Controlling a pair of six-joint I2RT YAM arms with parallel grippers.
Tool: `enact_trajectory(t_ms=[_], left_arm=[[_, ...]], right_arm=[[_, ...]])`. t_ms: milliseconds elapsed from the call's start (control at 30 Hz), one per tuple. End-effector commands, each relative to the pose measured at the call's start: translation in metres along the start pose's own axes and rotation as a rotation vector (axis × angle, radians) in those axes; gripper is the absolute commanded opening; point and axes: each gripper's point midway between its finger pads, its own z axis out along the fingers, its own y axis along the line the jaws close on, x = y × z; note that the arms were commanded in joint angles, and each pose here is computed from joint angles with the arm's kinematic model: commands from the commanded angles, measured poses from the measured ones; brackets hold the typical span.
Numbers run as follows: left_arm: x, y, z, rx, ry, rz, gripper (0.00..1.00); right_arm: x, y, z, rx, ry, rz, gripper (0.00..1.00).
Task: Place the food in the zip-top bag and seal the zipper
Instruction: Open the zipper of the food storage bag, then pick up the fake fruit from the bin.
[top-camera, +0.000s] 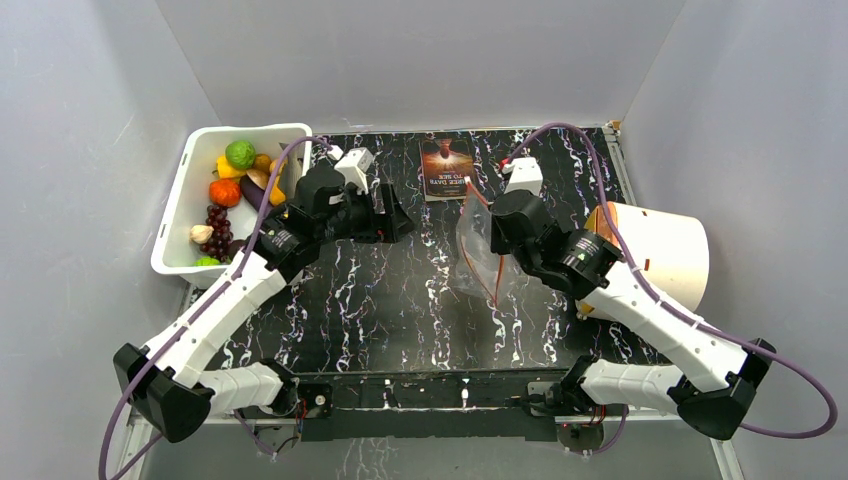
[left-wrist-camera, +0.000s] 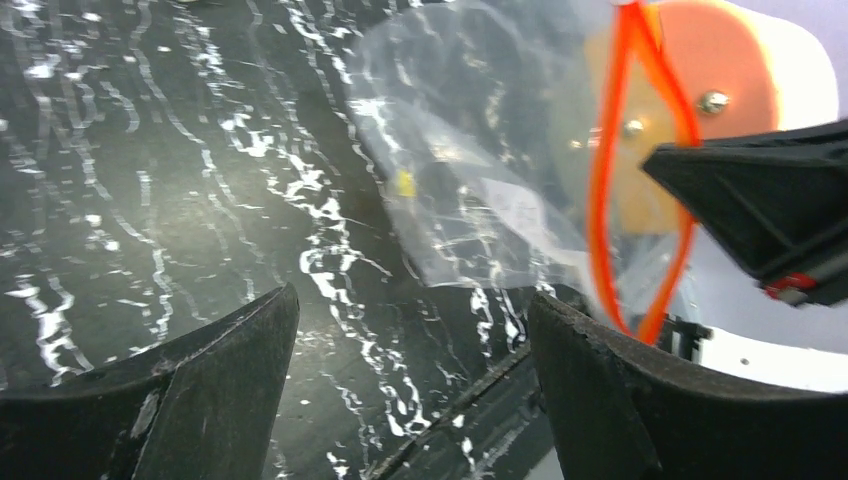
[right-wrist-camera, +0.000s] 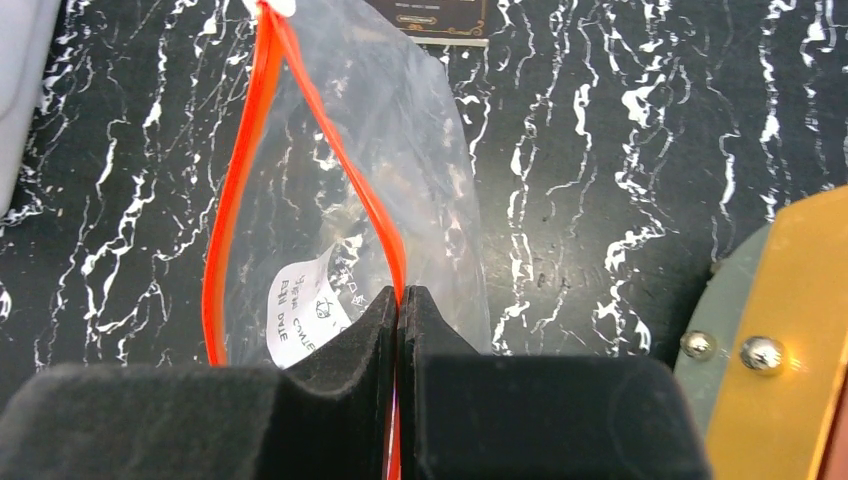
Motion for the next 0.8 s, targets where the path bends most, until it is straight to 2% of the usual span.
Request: enact_trajectory(t_ms=[0,167,267,467,633,767], left_arm=[[-0.017,0.030,-0.014,-0.191,-0.075,0.065,0.83],[-0.029,0.074,-0.025,-0.449,-0.093,0.069,0.83],[-0.038,0.096,-0.031,-0.527,-0.107,0.057,0.82],[-0.058,0.161,-0.055,-0.662,-0.168,-0.090,0.80],[-0.065,0.208,-0.073,-0.799,-0.165,-0.172,0.77],[-0.067,0.237,-0.080,-0.844,-0.163,-0.226,0.73]], right_arm=[[-0.037,-0.016,-0.024,0.051,-0.087,0.034,0.00],[-0.038,-0.015,-0.022,0.065,-0.071,0.044,0.00],[-0.030,-0.008,-0.007,0.065,-0.055,0.028,0.00],[-0.009,0.017,0.024,-0.002,-0.015,-0.002,0.00],[0.001,0.029,0.031,-0.055,0.014,-0.032,0.00],[0.007,0.033,0.031,-0.090,0.020,-0.030,0.00]])
